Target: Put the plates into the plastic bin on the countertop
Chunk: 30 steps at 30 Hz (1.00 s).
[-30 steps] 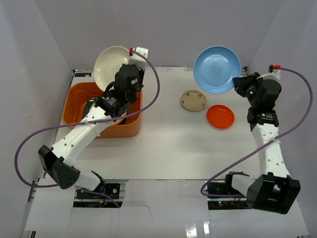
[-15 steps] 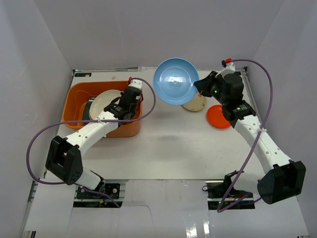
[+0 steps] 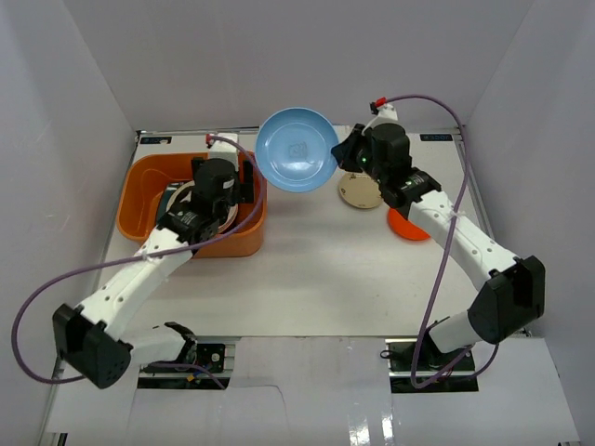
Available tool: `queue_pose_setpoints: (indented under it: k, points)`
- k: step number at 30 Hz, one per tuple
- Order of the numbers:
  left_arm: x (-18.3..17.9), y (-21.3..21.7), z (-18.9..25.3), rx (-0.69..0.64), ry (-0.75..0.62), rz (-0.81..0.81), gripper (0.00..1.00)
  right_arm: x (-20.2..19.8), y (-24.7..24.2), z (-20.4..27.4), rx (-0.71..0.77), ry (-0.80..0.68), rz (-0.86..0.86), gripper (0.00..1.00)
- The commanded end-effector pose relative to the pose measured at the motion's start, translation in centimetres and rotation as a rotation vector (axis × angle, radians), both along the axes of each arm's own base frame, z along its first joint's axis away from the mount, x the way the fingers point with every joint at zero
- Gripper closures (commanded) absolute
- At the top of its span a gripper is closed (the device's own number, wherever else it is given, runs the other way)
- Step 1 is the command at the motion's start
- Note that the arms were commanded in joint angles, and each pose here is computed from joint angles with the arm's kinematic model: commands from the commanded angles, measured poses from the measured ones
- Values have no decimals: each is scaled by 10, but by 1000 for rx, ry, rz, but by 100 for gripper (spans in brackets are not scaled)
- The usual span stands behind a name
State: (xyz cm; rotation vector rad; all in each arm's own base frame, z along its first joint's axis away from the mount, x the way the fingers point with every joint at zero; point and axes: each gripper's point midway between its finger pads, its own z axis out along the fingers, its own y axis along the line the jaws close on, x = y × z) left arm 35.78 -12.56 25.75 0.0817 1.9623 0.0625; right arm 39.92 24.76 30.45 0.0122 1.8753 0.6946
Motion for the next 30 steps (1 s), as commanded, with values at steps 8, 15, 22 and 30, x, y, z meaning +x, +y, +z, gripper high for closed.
queue_pose_setpoints:
  k: [8,15,22,30]
  points:
    - [-97,8,199,-522,-484,-205,2,2,127,26,-63,-68,115,92]
    - [-137,-8,207,-634,-522,-399,2,-13,228,-15,-143,-32,239,92]
    - [-138,-23,166,-641,-432,-441,2,-21,262,-47,-171,3,278,76]
    - [-135,-29,139,-600,-392,-442,2,-15,219,6,-210,-106,202,41]
